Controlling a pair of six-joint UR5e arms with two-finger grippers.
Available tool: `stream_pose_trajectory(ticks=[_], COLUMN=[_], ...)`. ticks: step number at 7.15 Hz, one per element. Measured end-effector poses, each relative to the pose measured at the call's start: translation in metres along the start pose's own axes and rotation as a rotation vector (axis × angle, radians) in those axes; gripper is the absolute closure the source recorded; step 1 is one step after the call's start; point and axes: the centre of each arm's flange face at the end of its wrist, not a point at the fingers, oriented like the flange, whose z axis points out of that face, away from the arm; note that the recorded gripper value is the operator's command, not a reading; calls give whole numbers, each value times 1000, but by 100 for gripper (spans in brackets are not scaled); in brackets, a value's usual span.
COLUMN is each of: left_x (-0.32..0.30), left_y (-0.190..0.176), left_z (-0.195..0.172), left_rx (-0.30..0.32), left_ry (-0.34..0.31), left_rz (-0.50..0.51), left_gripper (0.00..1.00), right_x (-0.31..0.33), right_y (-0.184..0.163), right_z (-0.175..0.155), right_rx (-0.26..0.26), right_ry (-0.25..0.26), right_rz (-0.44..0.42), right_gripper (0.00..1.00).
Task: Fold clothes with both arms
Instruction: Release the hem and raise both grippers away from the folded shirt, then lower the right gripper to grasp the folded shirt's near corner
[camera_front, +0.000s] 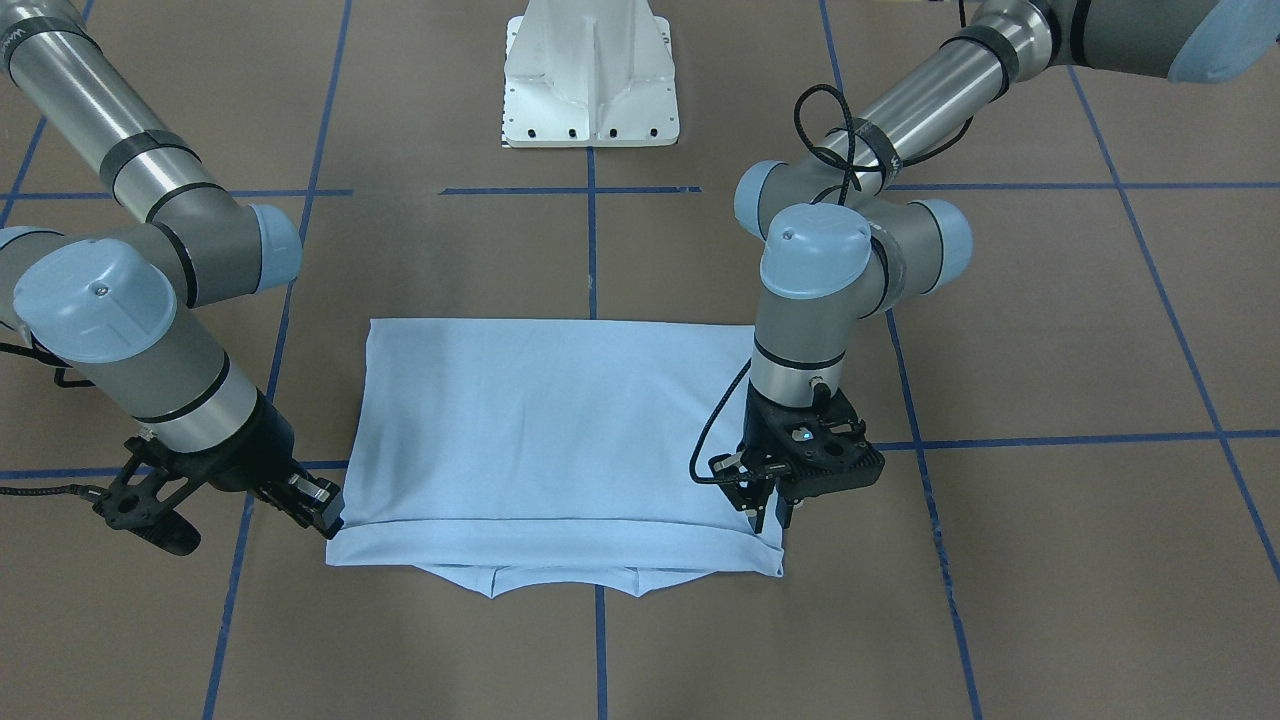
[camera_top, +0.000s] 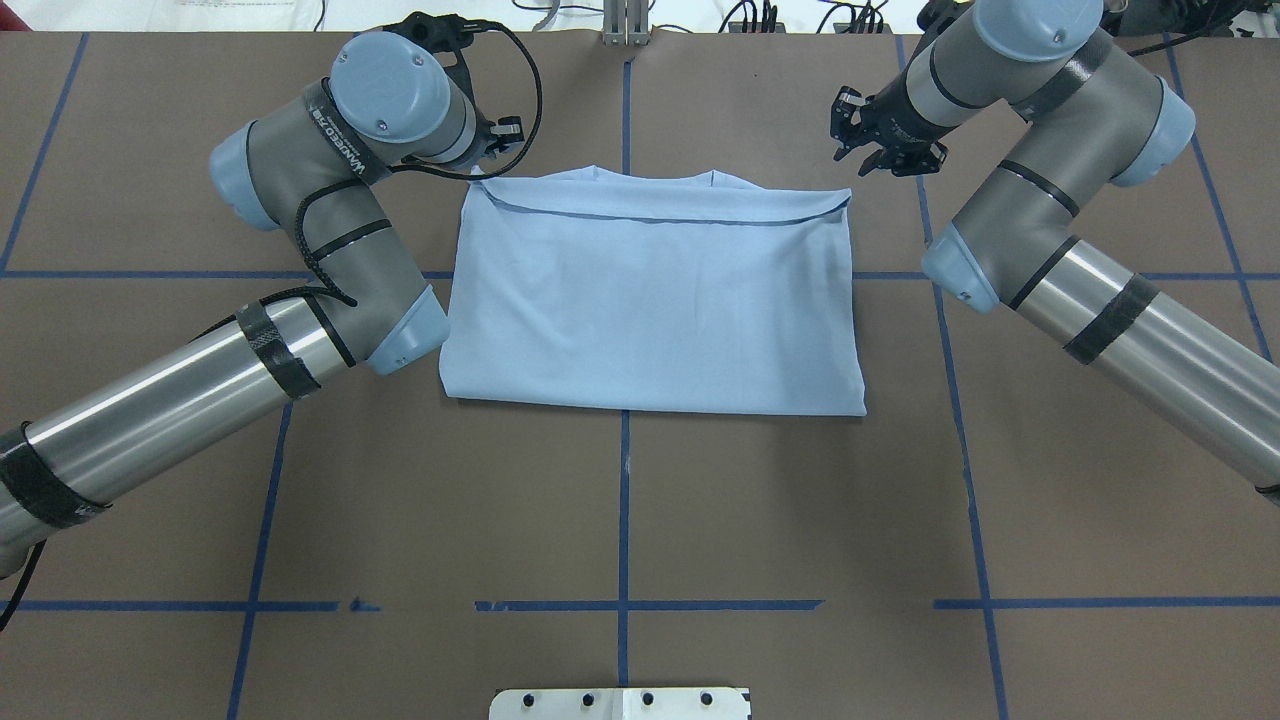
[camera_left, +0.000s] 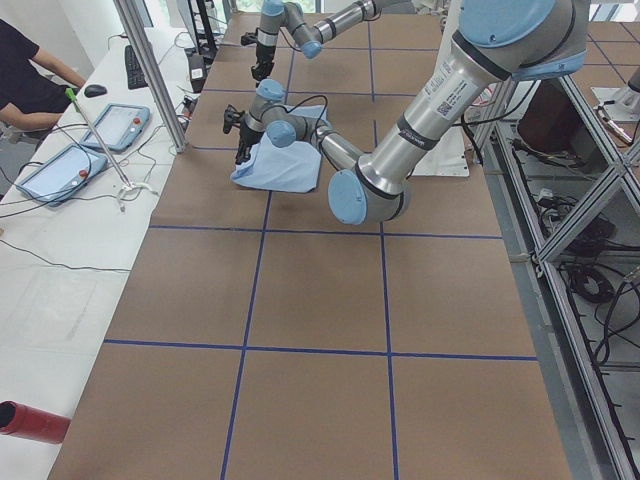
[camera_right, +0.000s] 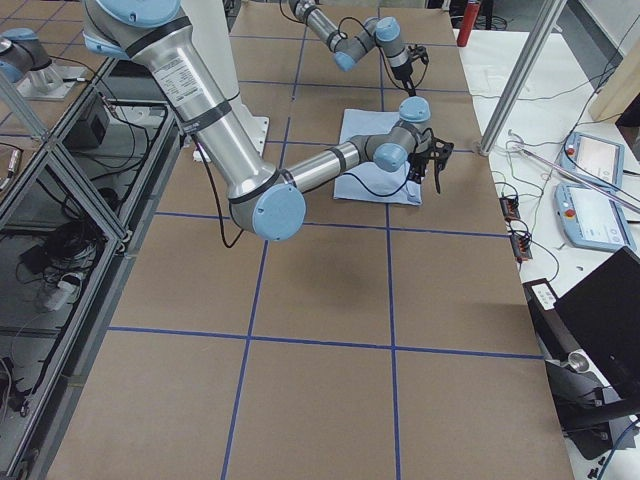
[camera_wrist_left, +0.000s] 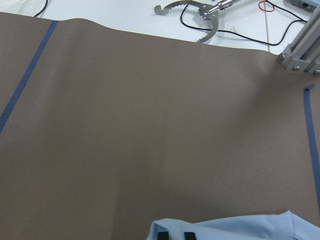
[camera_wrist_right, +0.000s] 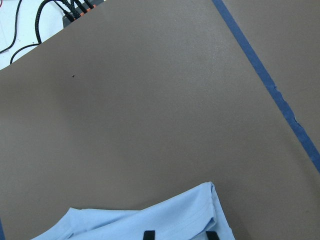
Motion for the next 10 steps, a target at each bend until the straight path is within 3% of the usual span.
stream_pose_trajectory(ticks=[3, 6, 9, 10], left_x=[6, 7, 3, 2], left_y=[2, 7, 20, 22], left_z=[-12, -53, -70, -69], left_rx=[3, 19, -7, -11], left_ry=[33, 104, 143, 144], left_rz=[18, 53, 60, 62], left_gripper=[1, 1, 1, 1], right_x=[-2, 33, 105, 113], right_y=[8, 104, 207, 220], right_z=[-4, -28, 5, 13], right_rx=[-6, -57, -49, -48], right_ry=[-13, -65, 24, 42], right_rz=[-3, -21, -66, -79], right_gripper=[0, 0, 4, 14])
